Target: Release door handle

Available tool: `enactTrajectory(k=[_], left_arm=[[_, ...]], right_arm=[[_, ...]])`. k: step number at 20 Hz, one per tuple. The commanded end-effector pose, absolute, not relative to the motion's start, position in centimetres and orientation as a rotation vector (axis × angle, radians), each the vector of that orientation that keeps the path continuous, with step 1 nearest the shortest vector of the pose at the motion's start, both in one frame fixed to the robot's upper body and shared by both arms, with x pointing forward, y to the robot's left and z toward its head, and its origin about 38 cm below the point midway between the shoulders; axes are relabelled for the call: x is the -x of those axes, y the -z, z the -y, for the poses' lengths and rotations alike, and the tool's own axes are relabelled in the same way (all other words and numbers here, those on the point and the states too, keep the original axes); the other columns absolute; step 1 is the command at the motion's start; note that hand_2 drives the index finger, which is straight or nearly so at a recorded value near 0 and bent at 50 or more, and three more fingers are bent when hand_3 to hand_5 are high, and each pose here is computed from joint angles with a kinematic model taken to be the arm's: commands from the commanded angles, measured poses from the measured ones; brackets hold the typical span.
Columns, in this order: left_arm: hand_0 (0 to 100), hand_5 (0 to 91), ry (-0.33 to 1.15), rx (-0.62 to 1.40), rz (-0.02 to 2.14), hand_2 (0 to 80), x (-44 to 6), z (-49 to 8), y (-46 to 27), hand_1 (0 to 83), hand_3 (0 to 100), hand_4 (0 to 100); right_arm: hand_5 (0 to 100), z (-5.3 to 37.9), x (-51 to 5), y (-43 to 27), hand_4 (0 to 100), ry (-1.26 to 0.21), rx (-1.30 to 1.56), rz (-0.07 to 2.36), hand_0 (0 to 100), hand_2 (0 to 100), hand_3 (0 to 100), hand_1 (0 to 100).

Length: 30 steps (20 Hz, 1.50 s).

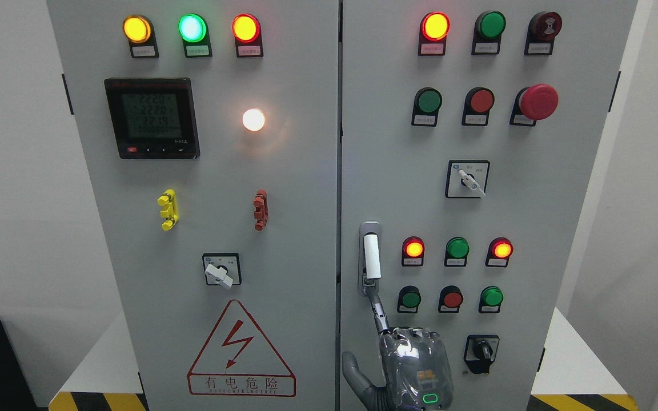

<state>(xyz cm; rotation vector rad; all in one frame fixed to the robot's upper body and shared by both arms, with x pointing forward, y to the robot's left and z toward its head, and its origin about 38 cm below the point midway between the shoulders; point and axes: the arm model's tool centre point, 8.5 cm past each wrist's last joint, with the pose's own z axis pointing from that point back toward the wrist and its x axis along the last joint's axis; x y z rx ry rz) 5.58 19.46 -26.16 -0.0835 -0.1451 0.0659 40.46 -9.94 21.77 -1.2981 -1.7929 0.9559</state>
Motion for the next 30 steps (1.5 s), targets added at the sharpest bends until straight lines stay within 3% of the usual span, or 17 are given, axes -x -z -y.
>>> enactTrajectory(k=[1,10,19,27,30], left_arm=[[0,0.0,-0.044,0.084,0.164,2.1,-6.3,-19.4,26.1,0.0,9,1],[0,0.0,-0.044,0.084,0.164,2.2,-6.3,-19.4,26.1,0.0,9,1],[0,0.0,-0.044,0.084,0.164,2.2,-6.3,-19.4,26.1,0.0,9,1],[0,0.0,-0.044,0.084,0.164,2.1,-6.3,-19.4,26.1,0.0,9,1],[0,0.0,-0.044,0.084,0.164,2.1,-6.3,-19.4,26.1,0.0,9,1]], right_arm=[[97,9.9,-40.4,-21.8,100,-0.952,1.301,1.797,35,2,100,30],[97,9.9,-40.1,-22.6,100,-0.936,1.311,1.822,35,2,100,30],[97,9.9,-39.6,-23.5,100,-0.908,1.323,1.855,35,15,100,30],[96,10.0,-39.2,-23.7,99,-0.897,1.325,1.863,35,35,100,30],[96,10.2,-39.3,-23.9,99,-0.891,1.326,1.858,38,49,100,32]])
